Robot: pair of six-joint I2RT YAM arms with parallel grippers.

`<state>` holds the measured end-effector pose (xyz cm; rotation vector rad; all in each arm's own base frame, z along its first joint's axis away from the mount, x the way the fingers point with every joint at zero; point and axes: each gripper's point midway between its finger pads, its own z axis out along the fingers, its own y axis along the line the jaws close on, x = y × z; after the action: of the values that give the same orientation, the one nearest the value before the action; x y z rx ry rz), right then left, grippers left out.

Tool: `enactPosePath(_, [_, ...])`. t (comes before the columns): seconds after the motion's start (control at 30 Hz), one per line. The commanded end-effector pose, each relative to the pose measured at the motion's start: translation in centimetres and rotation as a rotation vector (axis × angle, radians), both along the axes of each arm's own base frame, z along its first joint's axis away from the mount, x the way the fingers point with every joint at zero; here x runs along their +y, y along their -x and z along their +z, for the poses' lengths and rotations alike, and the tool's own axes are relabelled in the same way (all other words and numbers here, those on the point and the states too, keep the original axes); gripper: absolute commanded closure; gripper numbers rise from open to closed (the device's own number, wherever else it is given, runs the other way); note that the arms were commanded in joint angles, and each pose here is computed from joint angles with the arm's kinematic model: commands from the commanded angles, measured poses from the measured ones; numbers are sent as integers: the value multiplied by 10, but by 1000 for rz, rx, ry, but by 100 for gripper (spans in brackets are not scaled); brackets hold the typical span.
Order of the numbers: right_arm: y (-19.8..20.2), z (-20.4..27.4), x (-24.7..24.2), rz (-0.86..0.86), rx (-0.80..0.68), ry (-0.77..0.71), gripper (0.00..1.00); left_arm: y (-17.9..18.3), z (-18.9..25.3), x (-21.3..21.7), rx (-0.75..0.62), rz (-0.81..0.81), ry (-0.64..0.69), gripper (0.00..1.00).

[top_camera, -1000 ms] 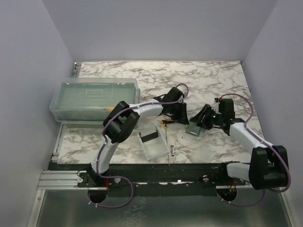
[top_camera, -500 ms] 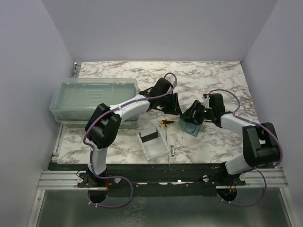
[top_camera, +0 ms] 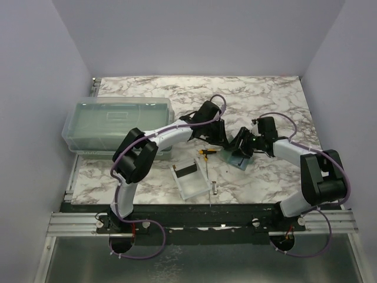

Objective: Put the credit cards into the card holder
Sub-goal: Open the card holder at the center of the board.

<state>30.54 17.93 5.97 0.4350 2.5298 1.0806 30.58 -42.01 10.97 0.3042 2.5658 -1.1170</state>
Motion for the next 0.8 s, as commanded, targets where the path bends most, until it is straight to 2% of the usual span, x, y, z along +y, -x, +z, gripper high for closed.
enactPosePath(0.0, [2,13,-15,-34,-22,88,42,4,-39,-12,56,-9,-52,84])
enactPosePath(0.13, [8,21,-37,-84,-35,208,42,1,-58,-9,62,6,-91,85])
enactPosePath(0.27, [21,26,-51,-107,-35,269,36,3,-69,-7,79,8,-106,85])
enactPosePath(0.43, [27,22,-55,-128,-27,233,34,4,-82,-10,109,7,-113,87])
enactPosePath(0.77, [33,7,-80,-200,27,185,33,18,-86,-43,127,-51,-83,89])
